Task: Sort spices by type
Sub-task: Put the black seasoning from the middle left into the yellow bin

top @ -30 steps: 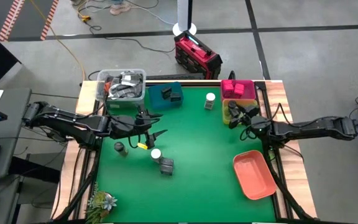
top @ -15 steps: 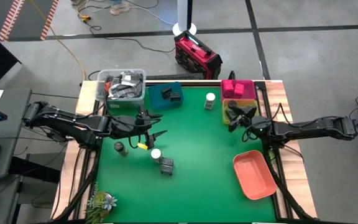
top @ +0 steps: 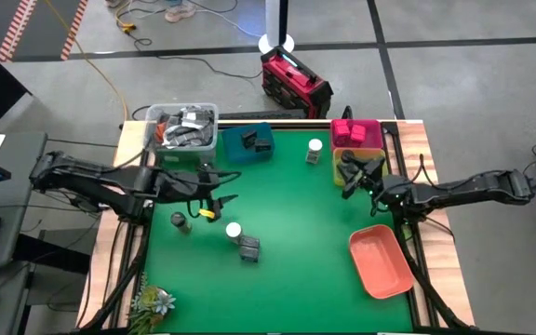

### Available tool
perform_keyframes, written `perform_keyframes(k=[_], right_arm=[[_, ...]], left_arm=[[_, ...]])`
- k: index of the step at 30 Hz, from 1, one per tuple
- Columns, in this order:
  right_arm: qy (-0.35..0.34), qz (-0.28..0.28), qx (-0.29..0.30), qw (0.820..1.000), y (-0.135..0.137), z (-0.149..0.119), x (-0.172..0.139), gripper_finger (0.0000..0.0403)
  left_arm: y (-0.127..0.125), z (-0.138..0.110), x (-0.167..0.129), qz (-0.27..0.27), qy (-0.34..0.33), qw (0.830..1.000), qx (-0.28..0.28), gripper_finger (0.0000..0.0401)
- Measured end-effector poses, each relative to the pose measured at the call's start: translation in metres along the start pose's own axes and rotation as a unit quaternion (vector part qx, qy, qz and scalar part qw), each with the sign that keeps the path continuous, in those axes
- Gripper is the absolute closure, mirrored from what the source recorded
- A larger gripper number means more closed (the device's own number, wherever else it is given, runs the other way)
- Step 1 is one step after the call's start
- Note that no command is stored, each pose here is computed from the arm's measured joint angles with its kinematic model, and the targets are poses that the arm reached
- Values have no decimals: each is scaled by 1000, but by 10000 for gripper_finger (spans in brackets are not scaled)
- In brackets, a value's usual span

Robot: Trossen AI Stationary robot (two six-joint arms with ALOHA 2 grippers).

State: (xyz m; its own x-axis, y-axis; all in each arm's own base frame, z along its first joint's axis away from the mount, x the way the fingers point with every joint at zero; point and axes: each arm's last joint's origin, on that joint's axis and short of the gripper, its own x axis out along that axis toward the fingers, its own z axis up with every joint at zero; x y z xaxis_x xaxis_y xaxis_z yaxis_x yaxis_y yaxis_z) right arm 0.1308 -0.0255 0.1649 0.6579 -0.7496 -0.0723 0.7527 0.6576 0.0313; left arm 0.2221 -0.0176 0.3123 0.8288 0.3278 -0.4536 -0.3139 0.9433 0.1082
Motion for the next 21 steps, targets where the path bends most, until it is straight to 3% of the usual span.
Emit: perform_keyframes(k=[5,11,17,21], right_arm=[[-32,-13,-40,999,9,20,-5,135],[-67,-27,-77,994,21,54,-15,135],[-109,-17,-91,990,27,85,-23,135],[-123,6,-95,988,29,89,-25,135]], left_arm=[[2,-14,-13,-44,147,987,-41,95],[-3,-39,-23,-65,303,948,-72,95],[-3,-51,-35,-25,370,924,-98,95],[-4,-55,-39,5,382,918,-103,95]])
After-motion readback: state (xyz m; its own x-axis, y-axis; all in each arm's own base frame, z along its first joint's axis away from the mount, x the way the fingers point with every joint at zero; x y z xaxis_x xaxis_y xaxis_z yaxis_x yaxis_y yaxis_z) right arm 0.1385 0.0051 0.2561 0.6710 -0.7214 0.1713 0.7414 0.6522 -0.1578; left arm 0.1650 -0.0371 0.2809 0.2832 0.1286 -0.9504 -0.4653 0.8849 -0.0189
